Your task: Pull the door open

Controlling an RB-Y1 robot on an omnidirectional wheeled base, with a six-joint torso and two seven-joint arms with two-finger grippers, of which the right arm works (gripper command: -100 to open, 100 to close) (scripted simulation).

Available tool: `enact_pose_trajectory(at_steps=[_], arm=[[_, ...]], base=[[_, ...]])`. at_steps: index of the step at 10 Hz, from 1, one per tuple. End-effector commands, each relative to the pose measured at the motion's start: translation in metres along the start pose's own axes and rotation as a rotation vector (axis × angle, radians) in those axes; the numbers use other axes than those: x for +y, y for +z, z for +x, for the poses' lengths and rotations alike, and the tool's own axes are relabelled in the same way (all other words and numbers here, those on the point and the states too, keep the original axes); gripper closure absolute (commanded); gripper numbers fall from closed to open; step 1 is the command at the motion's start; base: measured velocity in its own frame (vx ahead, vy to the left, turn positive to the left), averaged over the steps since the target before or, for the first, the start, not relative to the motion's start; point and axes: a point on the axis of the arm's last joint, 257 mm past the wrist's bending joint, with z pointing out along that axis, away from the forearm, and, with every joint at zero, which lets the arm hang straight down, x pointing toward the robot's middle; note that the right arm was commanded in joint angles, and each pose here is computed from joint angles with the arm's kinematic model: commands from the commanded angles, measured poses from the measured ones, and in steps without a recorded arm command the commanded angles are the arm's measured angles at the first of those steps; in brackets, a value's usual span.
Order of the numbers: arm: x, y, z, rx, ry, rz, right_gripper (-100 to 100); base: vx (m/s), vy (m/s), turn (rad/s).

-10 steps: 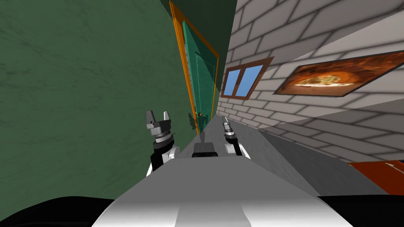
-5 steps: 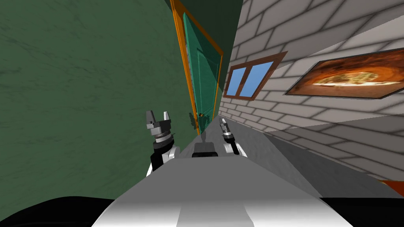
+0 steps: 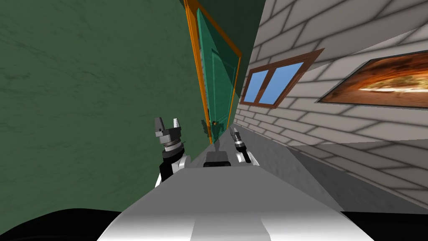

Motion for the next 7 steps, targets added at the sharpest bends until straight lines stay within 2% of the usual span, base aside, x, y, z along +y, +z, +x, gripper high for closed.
enact_pose_trajectory(at_steps=[1,4,5,7], arm=[[-0.005,-0.002,0.013,0.025,-0.033,0.007,-100],[-0.015,-0.0046,0.04,0.079,-0.114,0.011,-100],[-0.018,-0.0072,0.044,0.088,-0.112,0.019,-100],[-0.026,-0.0113,0.064,0.13,-0.164,0.023,-100]], base=[[0.045,-0.036,0.069],[0.074,-0.055,0.144],[0.06,-0.037,0.038],[0.057,-0.042,0.092]])
